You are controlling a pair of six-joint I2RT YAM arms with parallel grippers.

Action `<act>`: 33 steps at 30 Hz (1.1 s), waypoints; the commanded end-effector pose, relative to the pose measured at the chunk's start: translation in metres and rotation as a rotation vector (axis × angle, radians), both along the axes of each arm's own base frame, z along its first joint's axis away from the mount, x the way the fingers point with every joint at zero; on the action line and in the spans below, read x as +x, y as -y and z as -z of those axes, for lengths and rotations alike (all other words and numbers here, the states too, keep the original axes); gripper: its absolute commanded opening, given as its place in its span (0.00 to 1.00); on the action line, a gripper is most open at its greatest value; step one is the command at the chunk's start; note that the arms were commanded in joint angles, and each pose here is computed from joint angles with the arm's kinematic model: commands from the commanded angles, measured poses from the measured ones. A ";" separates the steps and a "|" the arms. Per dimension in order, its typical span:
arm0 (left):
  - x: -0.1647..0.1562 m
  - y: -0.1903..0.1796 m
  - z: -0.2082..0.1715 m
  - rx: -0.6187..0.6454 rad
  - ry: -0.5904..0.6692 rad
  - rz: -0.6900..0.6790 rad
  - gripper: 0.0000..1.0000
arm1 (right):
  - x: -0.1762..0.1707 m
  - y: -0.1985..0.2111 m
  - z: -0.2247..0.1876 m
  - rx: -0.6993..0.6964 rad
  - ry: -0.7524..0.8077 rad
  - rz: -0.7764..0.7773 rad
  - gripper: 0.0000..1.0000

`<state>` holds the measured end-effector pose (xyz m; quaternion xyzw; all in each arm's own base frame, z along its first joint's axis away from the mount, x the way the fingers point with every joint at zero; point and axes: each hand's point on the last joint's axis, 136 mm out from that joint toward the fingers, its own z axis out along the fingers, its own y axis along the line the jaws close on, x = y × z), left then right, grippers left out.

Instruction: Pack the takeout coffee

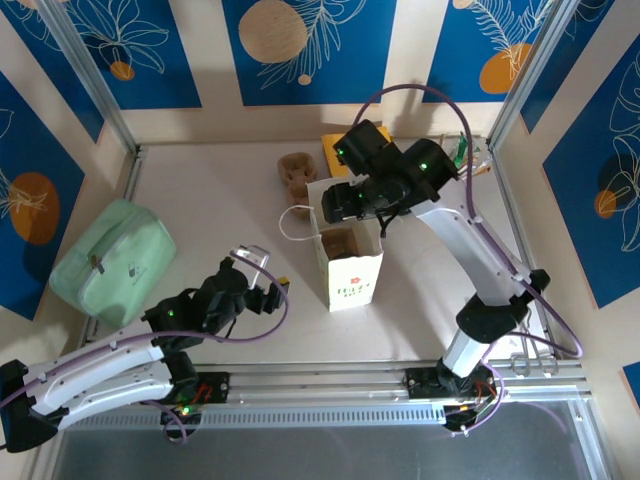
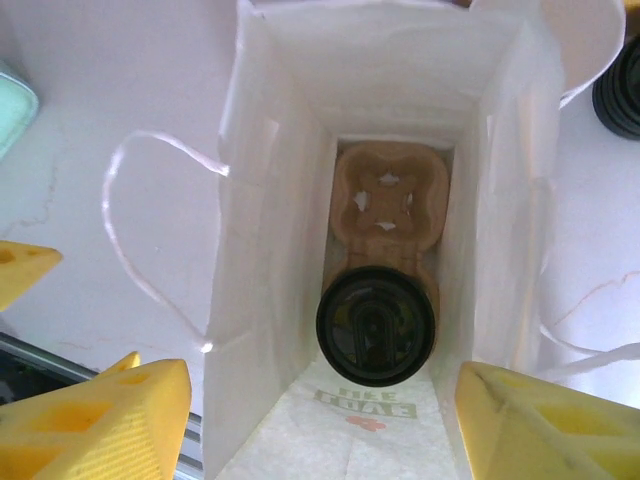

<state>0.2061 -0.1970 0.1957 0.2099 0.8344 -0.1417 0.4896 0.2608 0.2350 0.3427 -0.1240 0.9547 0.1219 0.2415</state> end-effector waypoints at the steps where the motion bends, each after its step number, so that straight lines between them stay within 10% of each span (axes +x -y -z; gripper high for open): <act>1: 0.000 -0.002 -0.014 -0.029 0.023 -0.014 0.93 | -0.003 0.007 -0.022 0.056 0.071 -0.030 0.74; 22: 0.008 0.001 -0.013 -0.017 0.027 -0.039 0.95 | 0.053 0.129 0.002 0.197 0.152 0.318 0.84; 33: 0.014 0.012 -0.029 -0.022 0.066 -0.019 0.94 | 0.133 0.234 0.021 -0.035 0.280 0.556 0.84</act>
